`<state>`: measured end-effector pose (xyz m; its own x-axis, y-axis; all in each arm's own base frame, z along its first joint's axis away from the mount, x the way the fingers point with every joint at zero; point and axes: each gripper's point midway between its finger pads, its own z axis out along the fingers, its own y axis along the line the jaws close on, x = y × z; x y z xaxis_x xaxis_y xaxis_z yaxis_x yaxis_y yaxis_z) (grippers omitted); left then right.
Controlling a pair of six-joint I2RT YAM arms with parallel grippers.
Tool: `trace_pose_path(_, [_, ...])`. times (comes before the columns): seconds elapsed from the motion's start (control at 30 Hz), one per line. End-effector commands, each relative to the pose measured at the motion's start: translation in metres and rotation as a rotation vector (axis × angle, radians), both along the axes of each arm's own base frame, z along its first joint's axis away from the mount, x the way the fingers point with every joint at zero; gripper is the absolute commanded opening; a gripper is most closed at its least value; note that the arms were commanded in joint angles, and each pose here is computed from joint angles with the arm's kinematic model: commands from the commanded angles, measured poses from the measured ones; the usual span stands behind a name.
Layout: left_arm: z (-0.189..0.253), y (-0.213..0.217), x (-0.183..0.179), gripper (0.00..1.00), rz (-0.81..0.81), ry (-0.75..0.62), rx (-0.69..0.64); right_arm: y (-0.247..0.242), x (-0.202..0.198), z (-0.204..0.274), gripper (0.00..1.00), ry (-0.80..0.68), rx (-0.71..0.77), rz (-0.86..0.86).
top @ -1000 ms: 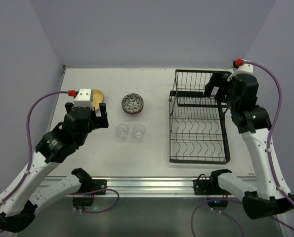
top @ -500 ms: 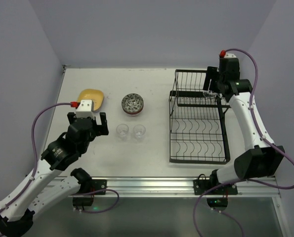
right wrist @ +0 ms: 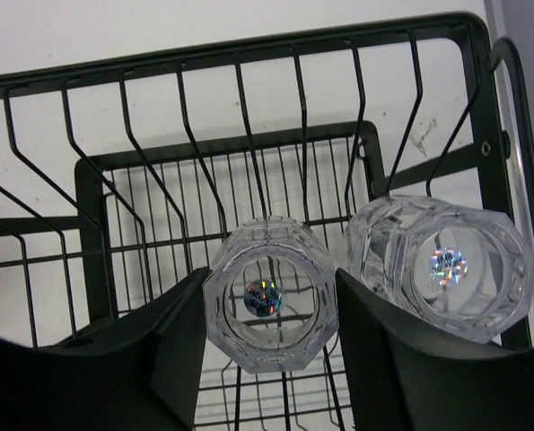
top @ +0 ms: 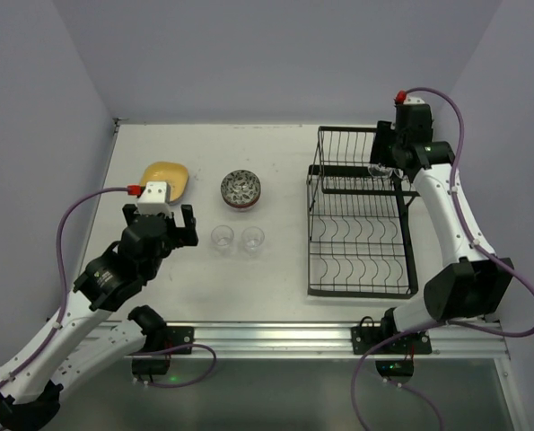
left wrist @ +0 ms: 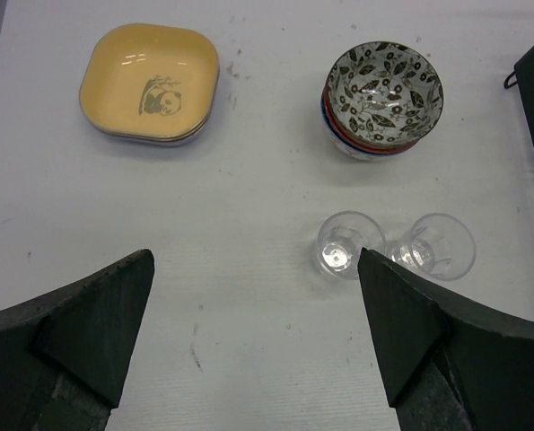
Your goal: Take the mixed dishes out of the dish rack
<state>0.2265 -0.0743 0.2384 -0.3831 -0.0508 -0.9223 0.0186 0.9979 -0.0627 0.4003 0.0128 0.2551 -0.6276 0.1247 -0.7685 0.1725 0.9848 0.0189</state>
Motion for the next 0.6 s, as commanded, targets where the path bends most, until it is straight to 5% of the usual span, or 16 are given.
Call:
trace_pose_path(0.0, [0.007,-0.003,0.005,1.0,0.019,-0.036,-0.051,0.008,0.006,0.012,0.53,-0.038,0.027,0.038])
trace_pose_path(0.07, [0.006,-0.003,0.005,1.0,0.018,-0.033,-0.05,0.01,0.006,0.013,0.51,-0.039,0.028,0.044])
trace_pose_path(0.2, [0.009,-0.003,0.005,1.0,0.016,-0.041,-0.057,0.018,0.003,0.02,0.22,-0.041,0.027,0.079])
trace_pose_path(0.27, [0.011,-0.003,0.005,1.0,0.015,-0.048,-0.064,0.027,0.001,0.03,0.17,-0.076,0.045,0.114])
trace_pose_path(0.43, [0.033,-0.021,0.002,1.0,-0.085,-0.095,-0.144,0.07,-0.025,0.107,0.0,-0.357,0.211,0.279])
trace_pose_path(0.57, [0.068,-0.066,-0.013,1.0,-0.336,-0.167,-0.306,0.1,-0.069,0.155,0.0,-0.529,0.36,0.454])
